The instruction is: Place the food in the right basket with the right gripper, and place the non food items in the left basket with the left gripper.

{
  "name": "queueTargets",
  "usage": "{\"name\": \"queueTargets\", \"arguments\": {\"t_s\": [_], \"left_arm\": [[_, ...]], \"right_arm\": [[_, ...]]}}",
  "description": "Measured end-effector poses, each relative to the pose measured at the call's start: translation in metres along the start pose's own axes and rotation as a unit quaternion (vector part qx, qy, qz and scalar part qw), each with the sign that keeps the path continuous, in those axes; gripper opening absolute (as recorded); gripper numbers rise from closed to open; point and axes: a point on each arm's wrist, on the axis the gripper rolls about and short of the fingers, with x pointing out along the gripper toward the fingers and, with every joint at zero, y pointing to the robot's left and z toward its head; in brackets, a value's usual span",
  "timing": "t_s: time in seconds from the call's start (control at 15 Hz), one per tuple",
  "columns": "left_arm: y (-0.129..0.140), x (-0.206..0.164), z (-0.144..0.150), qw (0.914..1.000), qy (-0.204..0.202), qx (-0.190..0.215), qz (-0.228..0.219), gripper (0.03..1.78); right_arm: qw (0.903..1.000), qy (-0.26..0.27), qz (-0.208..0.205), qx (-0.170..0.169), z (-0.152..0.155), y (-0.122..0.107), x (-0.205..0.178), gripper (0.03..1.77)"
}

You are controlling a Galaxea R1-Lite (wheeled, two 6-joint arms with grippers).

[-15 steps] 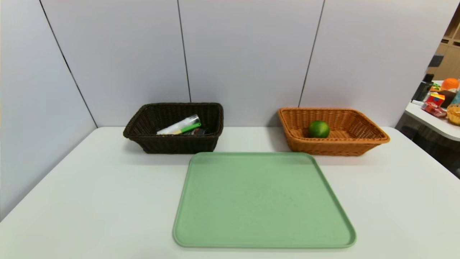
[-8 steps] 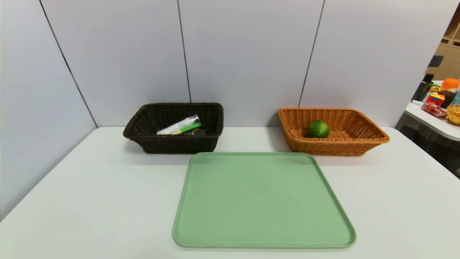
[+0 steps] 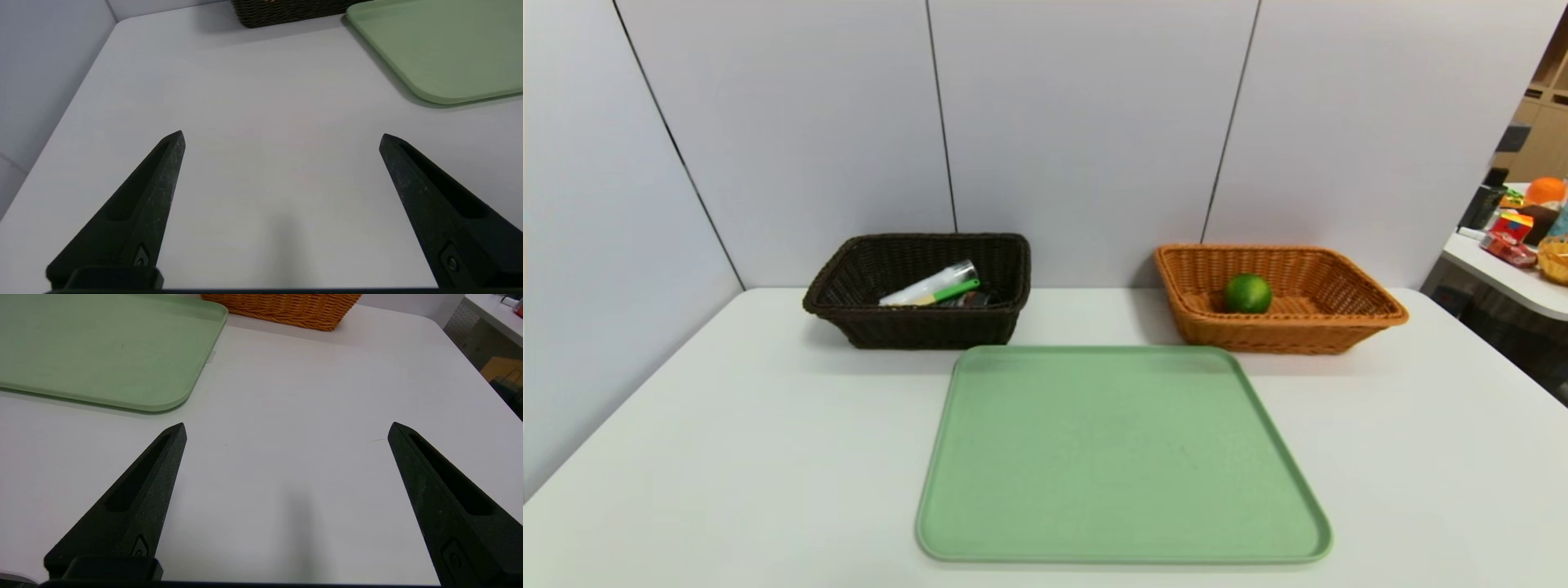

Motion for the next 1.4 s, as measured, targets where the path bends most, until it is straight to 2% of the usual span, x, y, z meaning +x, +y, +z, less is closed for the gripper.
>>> {"name": "queueTargets", "arguments": {"t_s": [0.2, 0.33, 0.53, 0.73, 0.87, 1.2, 1.4], "left_arm": [[0.003, 0.003, -0.009, 0.9974, 0.009, 0.013, 0.070, 1.69], [0.004, 0.008, -0.010, 0.9950, -0.020, 0.024, 0.094, 1.69], [0.004, 0.010, -0.012, 0.9952, -0.029, 0.026, 0.090, 1.69], [0.002, 0.012, -0.018, 0.9979, -0.027, 0.025, 0.054, 1.69], [0.002, 0.013, -0.021, 0.9983, -0.023, 0.021, 0.050, 1.69], [0.003, 0.013, -0.021, 0.9961, -0.024, -0.052, 0.068, 1.69], [0.003, 0.013, -0.021, 0.9943, -0.025, -0.070, 0.076, 1.69]], "right_arm": [[1.0000, -0.005, -0.004, 0.000, 0.000, 0.000, -0.001, 1.70], [1.0000, -0.006, -0.006, 0.001, 0.000, 0.000, -0.001, 1.70], [1.0000, -0.005, -0.008, 0.002, -0.001, 0.000, -0.001, 1.70], [0.9999, -0.004, -0.011, 0.008, -0.001, 0.000, -0.001, 1.70], [0.9998, -0.003, -0.011, 0.018, -0.001, 0.000, -0.001, 1.70], [0.9969, -0.001, -0.030, 0.072, -0.001, -0.001, -0.001, 1.70], [0.9966, -0.001, -0.031, 0.076, -0.001, -0.001, -0.002, 1.70]]}}
